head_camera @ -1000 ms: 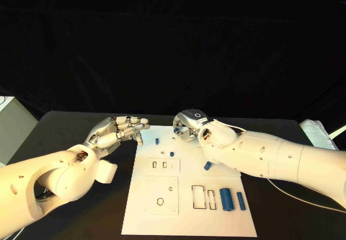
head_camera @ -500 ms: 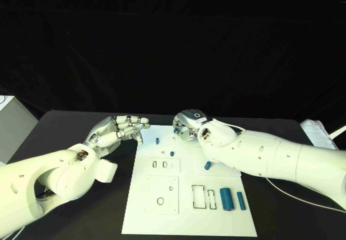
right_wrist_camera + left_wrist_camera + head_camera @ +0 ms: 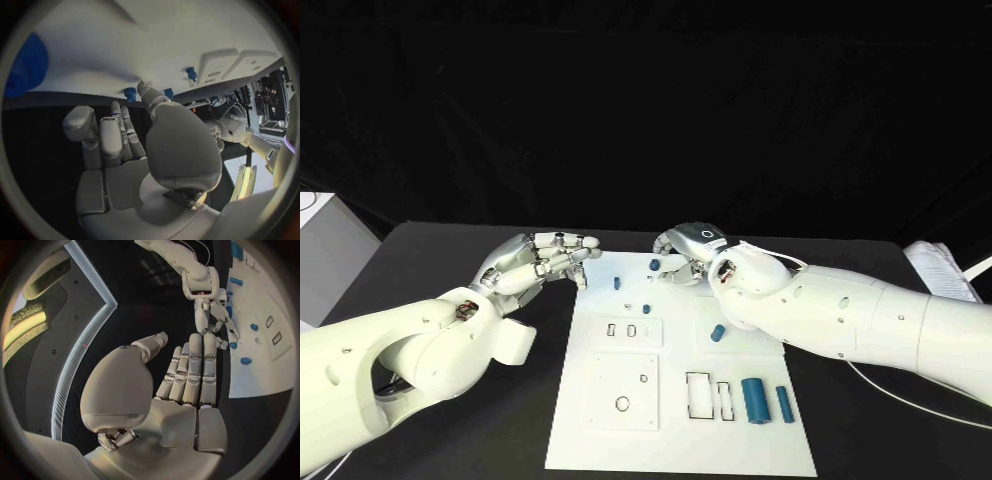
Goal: Assemble the parts on the task board
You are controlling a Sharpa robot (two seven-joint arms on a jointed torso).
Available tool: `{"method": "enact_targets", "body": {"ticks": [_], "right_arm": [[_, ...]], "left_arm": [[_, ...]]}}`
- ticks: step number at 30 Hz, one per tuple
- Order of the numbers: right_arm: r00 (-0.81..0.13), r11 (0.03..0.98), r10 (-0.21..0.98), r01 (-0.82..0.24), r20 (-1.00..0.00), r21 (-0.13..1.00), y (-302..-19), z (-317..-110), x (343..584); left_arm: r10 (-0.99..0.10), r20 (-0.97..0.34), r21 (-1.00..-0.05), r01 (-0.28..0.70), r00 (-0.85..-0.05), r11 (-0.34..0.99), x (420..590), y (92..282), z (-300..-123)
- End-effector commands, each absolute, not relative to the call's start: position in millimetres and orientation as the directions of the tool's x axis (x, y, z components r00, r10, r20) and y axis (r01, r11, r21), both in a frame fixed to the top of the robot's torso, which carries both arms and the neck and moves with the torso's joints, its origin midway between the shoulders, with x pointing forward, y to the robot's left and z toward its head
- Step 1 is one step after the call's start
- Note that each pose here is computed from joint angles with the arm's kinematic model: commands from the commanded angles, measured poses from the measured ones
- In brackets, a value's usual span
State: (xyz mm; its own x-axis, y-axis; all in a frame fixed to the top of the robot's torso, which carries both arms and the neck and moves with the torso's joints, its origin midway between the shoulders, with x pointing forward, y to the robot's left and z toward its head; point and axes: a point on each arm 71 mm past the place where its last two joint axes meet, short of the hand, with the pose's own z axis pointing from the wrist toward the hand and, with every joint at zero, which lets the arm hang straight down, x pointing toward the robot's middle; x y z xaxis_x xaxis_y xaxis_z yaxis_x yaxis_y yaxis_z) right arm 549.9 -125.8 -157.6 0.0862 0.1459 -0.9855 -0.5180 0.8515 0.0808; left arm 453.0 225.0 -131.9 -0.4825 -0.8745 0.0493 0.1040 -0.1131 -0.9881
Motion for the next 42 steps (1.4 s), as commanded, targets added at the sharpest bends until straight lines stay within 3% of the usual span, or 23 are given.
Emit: {"method": "enact_targets", "body": {"ticks": [1,8,15,20,26,42], "right_arm": [[0.082,0.853,0.159,-0.513,-0.984,0.096,-135,-154,544],[0.065,0.872,0.235,-0.455,-0.970,0.181,-176,-140,533],[-0.030,0.895,0.327,-0.311,-0.945,0.319,-226,-134,527],[-0.100,0.908,0.336,-0.229,-0.937,0.350,-246,-138,527],[-0.146,0.917,0.331,-0.185,-0.932,0.355,-254,-141,530],[-0.165,0.919,0.326,-0.174,-0.931,0.353,-242,-148,540]], "left_arm": [[-0.868,0.050,-0.987,0.108,-0.493,-0.119,453.1,225.0,-130.8],[-0.869,0.052,-0.987,0.107,-0.492,-0.120,454.2,226.5,-131.2],[-0.869,0.053,-0.987,0.106,-0.492,-0.120,455.8,228.2,-131.9],[-0.868,0.053,-0.987,0.105,-0.493,-0.120,456.2,228.2,-132.3],[-0.868,0.054,-0.987,0.103,-0.494,-0.120,456.6,228.0,-132.6],[-0.867,0.054,-0.988,0.100,-0.495,-0.119,457.3,227.7,-133.1]]}}
